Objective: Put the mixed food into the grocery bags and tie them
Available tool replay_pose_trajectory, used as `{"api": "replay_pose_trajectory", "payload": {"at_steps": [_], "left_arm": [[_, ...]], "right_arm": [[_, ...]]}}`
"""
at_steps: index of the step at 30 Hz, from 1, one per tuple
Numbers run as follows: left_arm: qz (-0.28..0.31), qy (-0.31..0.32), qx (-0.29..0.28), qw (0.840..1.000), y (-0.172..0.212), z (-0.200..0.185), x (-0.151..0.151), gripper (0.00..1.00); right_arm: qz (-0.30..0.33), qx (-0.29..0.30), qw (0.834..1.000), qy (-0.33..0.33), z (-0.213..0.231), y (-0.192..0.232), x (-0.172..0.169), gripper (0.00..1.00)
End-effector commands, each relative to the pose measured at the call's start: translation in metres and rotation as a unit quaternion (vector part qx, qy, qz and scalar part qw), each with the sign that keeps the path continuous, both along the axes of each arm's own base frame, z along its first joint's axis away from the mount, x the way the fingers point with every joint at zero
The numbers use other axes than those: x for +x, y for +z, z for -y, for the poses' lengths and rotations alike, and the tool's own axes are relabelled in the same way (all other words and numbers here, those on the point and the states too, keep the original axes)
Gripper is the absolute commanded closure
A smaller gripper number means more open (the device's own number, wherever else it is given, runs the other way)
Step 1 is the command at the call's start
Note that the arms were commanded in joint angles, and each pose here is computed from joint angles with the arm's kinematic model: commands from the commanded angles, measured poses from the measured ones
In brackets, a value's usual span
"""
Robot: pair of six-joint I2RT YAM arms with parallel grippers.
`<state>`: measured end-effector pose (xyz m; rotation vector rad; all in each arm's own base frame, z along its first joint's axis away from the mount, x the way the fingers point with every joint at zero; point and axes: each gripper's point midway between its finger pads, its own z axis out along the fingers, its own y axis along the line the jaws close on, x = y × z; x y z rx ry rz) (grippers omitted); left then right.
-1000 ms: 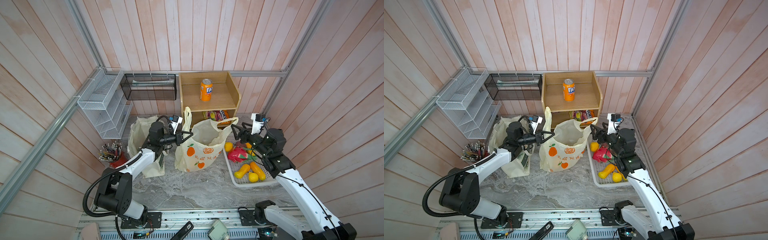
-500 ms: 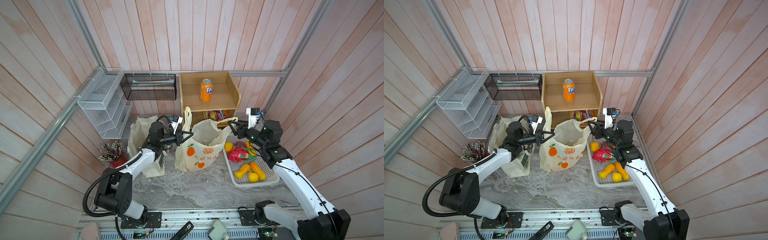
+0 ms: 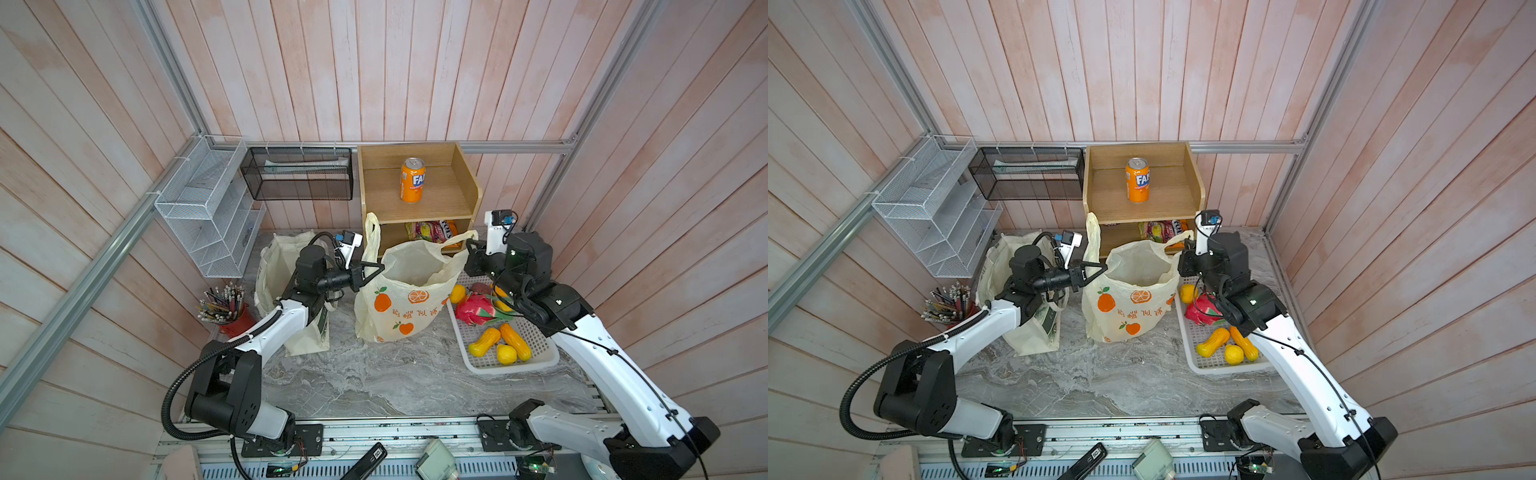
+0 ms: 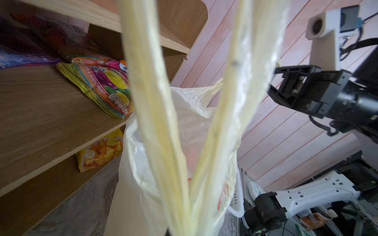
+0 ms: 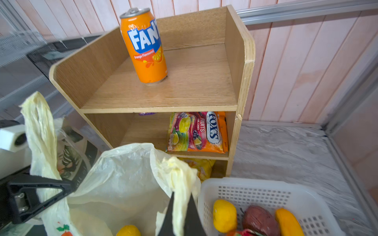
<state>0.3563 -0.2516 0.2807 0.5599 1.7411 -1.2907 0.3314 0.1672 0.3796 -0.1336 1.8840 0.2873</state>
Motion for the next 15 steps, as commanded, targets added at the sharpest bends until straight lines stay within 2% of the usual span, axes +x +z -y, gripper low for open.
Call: {"api": "replay_pose_trajectory", "payload": {"at_steps": [1, 3, 6, 11, 15], "left_arm": [[-0.013, 0.125, 0.009, 0.992, 0.002, -0.026, 0.021, 1.00], [-0.002, 0.147, 0.012, 0.989, 0.004, -0.032, 0.020, 1.00], [0.030, 0.135, 0.006, 0.990, 0.014, -0.033, 0.008, 1.00], [0.038, 0.039, 0.008, 0.998, 0.017, -0.011, -0.009, 1.00], [0.034, -0.013, -0.006, 0.999, 0.012, 0.005, -0.018, 1.00]], "right_arm": [[-0.033, -0.124, 0.983, -0.133, 0.031, -0.026, -0.009, 1.00], [-0.031, -0.129, 0.982, -0.137, 0.019, -0.024, -0.017, 1.00], [-0.032, -0.124, 0.984, -0.127, -0.002, -0.019, -0.027, 1.00], [-0.029, -0.091, 0.992, -0.081, -0.048, -0.007, -0.045, 1.00], [-0.027, -0.072, 0.996, -0.052, -0.075, 0.004, -0.051, 1.00]]}}
